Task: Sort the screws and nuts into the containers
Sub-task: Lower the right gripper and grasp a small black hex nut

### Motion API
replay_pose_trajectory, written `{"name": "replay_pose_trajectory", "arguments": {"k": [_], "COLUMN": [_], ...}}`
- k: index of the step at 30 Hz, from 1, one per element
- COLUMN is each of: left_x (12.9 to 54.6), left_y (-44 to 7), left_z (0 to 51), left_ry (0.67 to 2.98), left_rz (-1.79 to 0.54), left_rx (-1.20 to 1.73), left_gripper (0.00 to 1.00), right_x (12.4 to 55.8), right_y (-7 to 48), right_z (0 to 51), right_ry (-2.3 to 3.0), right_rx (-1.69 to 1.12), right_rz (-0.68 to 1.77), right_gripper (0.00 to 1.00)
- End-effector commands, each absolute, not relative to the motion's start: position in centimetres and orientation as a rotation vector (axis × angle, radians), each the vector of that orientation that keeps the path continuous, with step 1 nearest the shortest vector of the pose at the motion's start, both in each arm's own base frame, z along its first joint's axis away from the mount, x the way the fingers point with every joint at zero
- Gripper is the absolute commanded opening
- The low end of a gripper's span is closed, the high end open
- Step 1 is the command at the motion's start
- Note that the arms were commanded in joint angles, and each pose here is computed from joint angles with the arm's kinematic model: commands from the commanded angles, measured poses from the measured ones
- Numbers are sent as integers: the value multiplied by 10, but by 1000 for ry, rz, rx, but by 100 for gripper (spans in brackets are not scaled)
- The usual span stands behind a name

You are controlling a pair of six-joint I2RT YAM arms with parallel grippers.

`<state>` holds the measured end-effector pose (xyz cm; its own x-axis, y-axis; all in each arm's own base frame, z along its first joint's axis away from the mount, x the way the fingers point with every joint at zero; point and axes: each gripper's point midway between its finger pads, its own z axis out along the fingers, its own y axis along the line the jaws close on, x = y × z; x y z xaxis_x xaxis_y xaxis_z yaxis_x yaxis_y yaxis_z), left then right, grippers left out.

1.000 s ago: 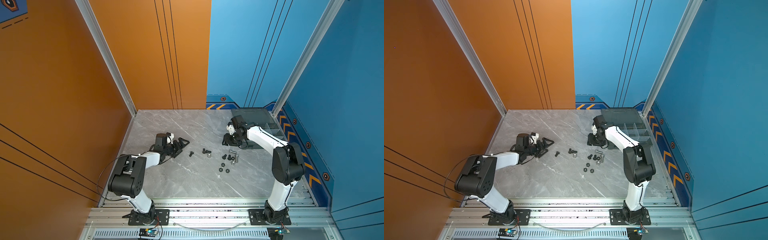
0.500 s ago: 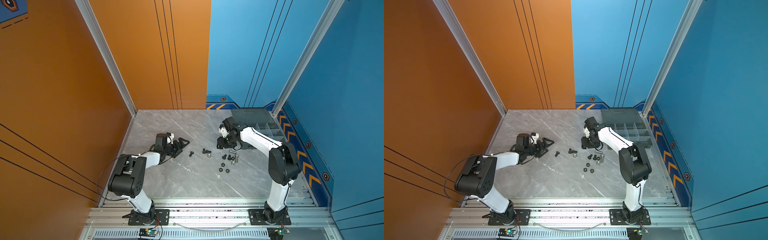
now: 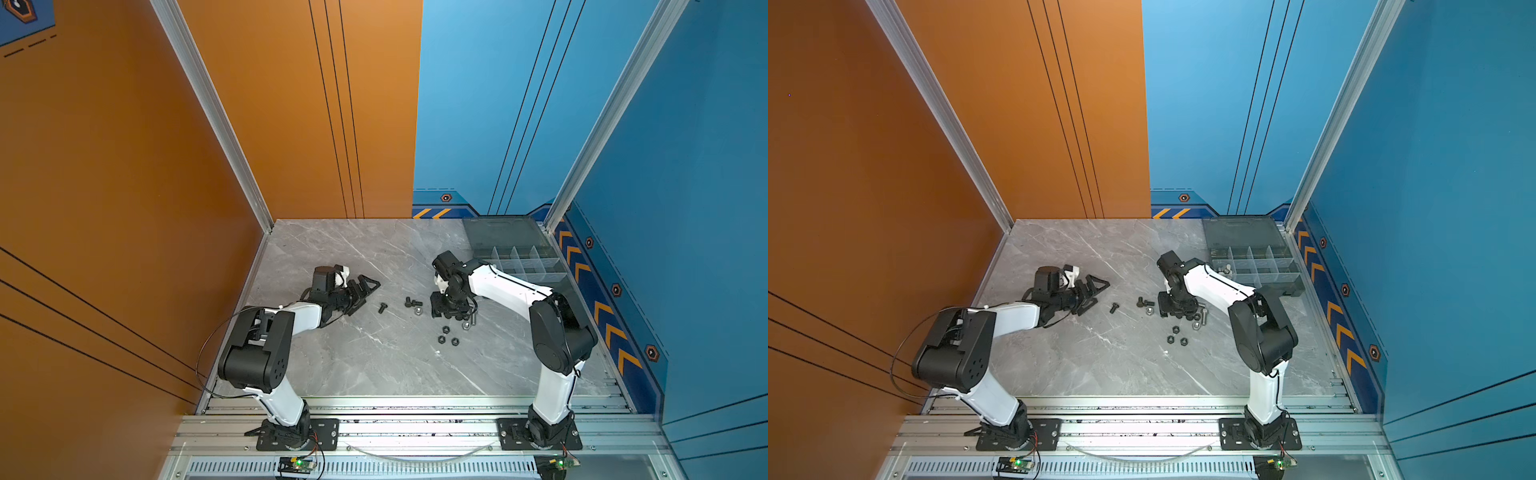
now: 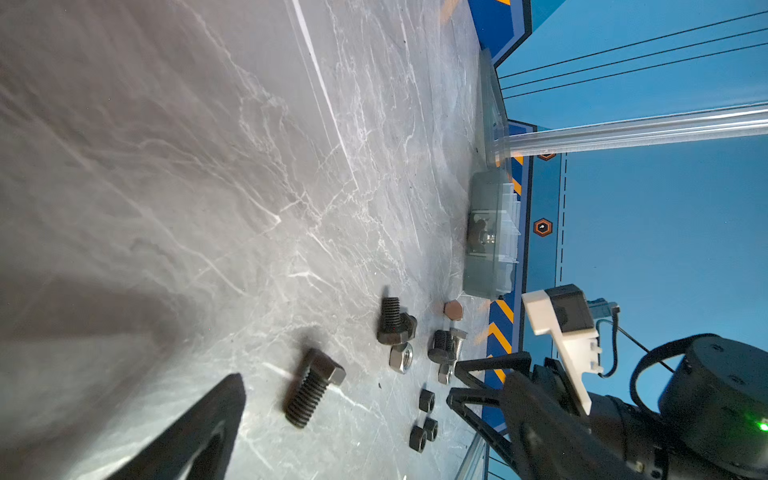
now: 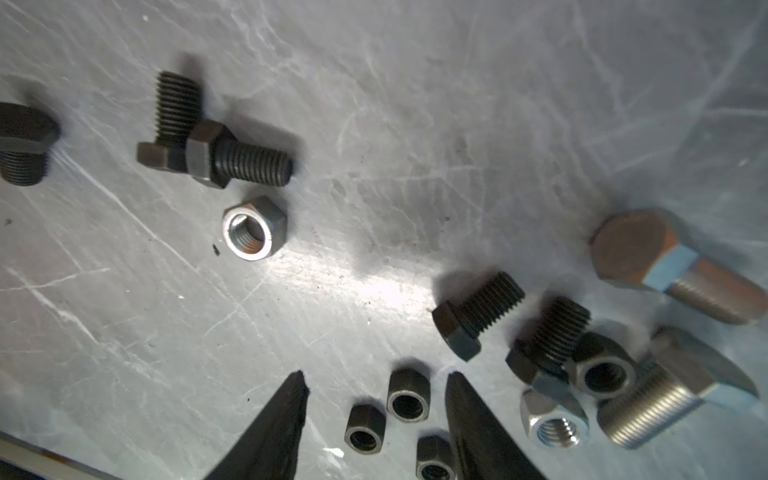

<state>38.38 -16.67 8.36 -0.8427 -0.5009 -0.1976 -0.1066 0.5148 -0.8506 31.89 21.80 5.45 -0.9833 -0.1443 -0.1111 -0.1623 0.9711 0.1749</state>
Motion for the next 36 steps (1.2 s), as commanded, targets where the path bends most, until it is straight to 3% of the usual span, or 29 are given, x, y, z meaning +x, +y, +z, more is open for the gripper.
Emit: {"name": "replay_pose_trajectory", "arguments": {"k": [1,36], "left_x": [388,389], "left_y": [-172,-174], "left_z": [87,83], "left_ry": [2334,2345], "left_rz": [-1283,-1289], "left_rx": [-468,-463], "left_gripper": [98,98], "right_x": [311,285], "right_y": [202,200], "right_z": [58,30], "right_ry": [3033,3093], "right_rx": [-147,-149], "right_rz": [184,80], "right_gripper": [56,43]}}
